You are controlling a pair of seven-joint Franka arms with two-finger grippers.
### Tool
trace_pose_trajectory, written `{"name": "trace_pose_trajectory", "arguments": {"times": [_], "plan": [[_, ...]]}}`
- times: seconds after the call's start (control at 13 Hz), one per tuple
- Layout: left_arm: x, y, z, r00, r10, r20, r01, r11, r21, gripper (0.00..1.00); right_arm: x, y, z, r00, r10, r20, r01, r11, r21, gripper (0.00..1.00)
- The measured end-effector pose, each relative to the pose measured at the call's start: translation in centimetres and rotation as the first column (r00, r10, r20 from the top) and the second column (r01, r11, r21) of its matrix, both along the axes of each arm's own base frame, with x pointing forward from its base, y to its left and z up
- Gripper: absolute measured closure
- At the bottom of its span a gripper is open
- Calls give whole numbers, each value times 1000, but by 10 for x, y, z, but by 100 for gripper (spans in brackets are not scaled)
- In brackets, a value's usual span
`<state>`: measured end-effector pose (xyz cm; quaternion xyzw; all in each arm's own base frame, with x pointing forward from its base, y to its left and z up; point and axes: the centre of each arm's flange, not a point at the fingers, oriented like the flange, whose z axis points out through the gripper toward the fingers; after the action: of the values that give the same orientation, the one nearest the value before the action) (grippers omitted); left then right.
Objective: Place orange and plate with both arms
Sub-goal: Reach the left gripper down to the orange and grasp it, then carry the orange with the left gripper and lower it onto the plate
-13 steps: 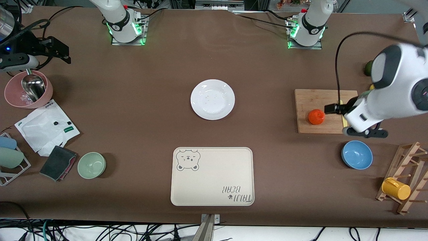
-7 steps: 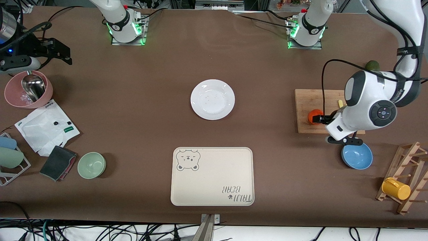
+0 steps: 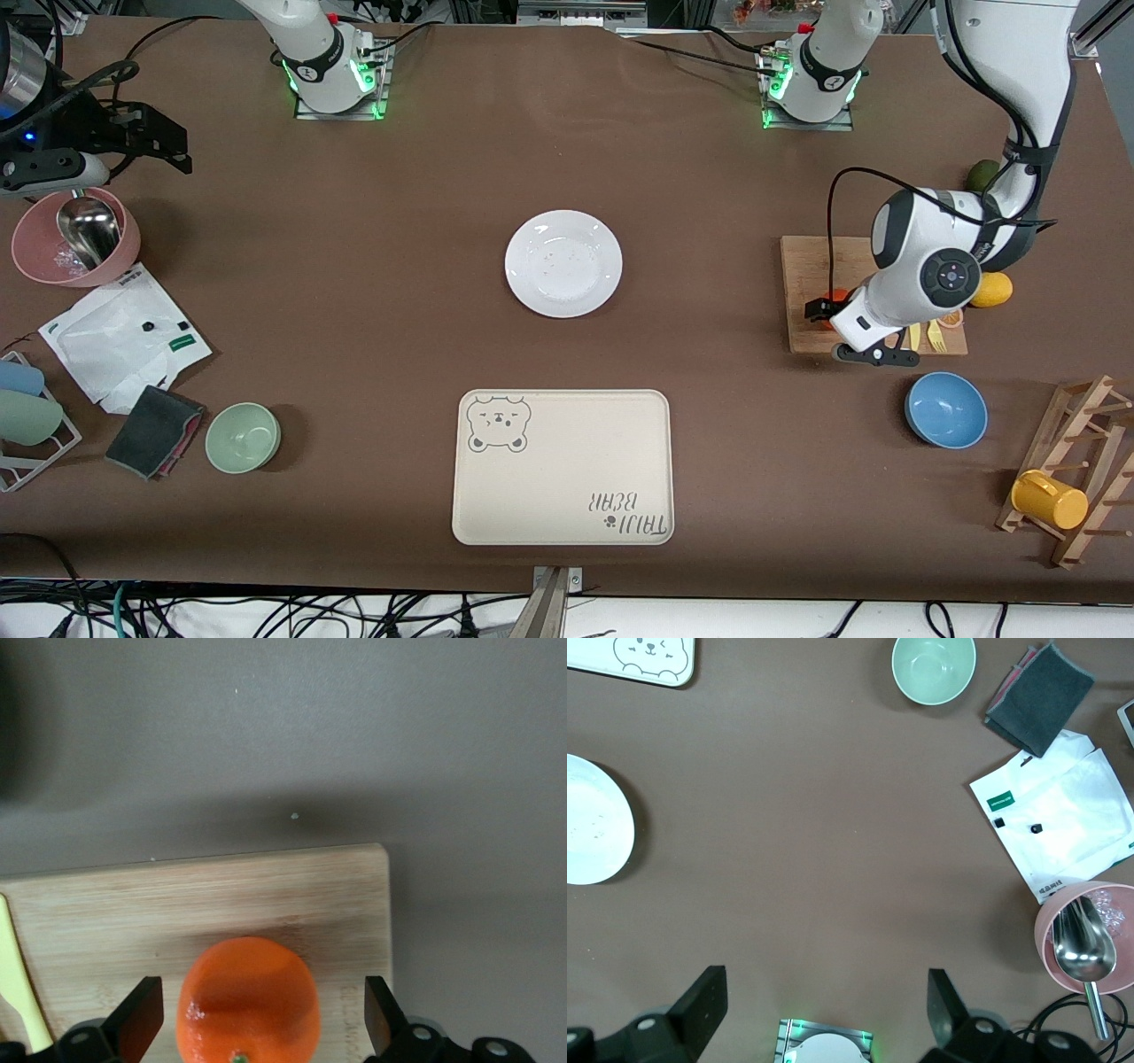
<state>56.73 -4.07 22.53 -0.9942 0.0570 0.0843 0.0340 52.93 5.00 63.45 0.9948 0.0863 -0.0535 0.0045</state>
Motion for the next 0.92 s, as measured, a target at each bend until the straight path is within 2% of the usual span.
{"name": "trace_pose_trajectory", "arguments": {"times": [0.54, 0.69, 0.92], "plan": [[-22, 4, -23, 1000, -16, 13, 16, 1000, 4, 0, 0, -1, 0, 1000, -1, -1, 1, 1000, 0, 0], [-21, 10, -22, 1000, -5, 16, 5, 1000, 4, 21, 0, -1, -1, 1000, -2, -2, 2, 1000, 0, 0], [-21, 11, -21, 1000, -3, 18, 3, 1000, 4, 22, 0, -3, -2, 1000, -5, -4, 5, 1000, 0, 0]]}}
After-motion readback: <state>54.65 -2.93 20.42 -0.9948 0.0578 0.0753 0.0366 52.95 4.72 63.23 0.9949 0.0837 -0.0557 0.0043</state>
